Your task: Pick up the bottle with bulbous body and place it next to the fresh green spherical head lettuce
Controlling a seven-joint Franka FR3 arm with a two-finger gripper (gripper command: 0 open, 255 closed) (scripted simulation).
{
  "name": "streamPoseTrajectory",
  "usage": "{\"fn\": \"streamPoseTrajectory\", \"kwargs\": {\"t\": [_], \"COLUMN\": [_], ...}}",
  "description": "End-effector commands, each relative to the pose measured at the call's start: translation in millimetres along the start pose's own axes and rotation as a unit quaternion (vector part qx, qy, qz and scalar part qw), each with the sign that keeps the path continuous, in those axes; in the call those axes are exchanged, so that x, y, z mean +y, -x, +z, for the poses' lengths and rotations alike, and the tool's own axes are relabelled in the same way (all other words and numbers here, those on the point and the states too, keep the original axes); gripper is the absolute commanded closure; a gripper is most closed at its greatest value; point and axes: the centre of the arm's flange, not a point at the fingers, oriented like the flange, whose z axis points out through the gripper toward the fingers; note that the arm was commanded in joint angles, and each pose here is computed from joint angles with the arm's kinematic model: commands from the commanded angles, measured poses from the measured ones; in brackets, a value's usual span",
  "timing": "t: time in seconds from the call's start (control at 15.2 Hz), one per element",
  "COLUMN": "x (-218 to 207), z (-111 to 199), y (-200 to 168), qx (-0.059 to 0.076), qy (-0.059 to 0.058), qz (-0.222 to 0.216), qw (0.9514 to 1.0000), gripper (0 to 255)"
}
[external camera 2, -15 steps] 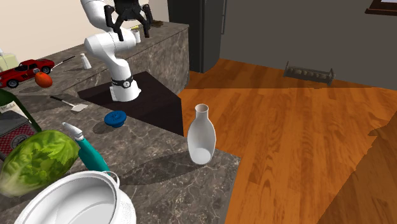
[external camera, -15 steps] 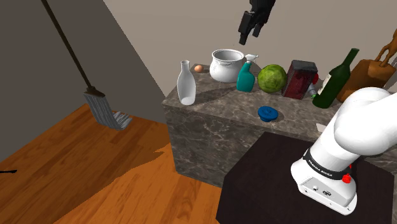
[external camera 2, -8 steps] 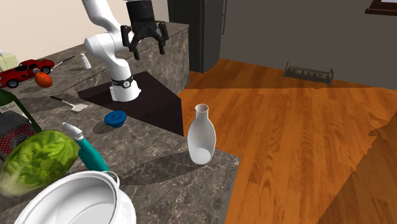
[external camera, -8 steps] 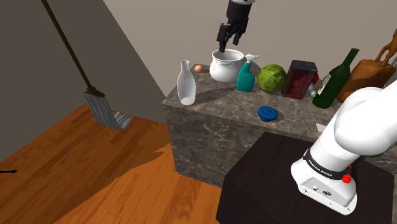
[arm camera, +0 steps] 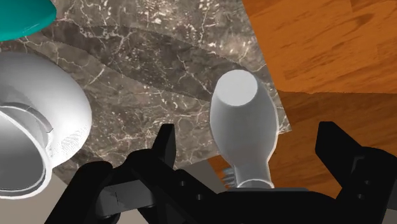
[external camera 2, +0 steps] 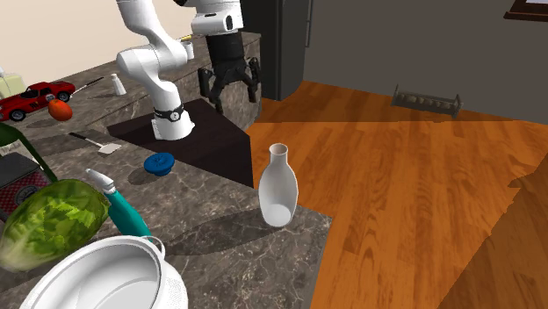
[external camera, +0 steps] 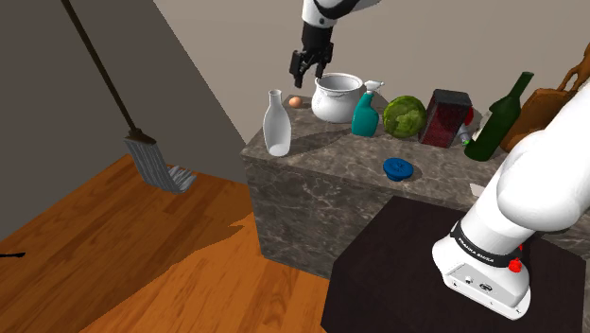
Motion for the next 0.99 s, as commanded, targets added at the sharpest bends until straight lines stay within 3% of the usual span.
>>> {"fn": "streamPoseTrajectory", "kwargs": {"t": [0.0, 0.53, 0.92], "x": [-5.4, -21.3, -22.2], "z": [16.6, 78.0, 109.7], "y": [-21.9, -99.9, -99.9], "qx": [0.0, 0.0, 0.0], "qy": [-0.003, -0.014, -0.014], "qz": [0.002, 0.01, 0.01], "qw": [1.0, 0.9999, 0.9999], "gripper": [0, 0, 0]}}
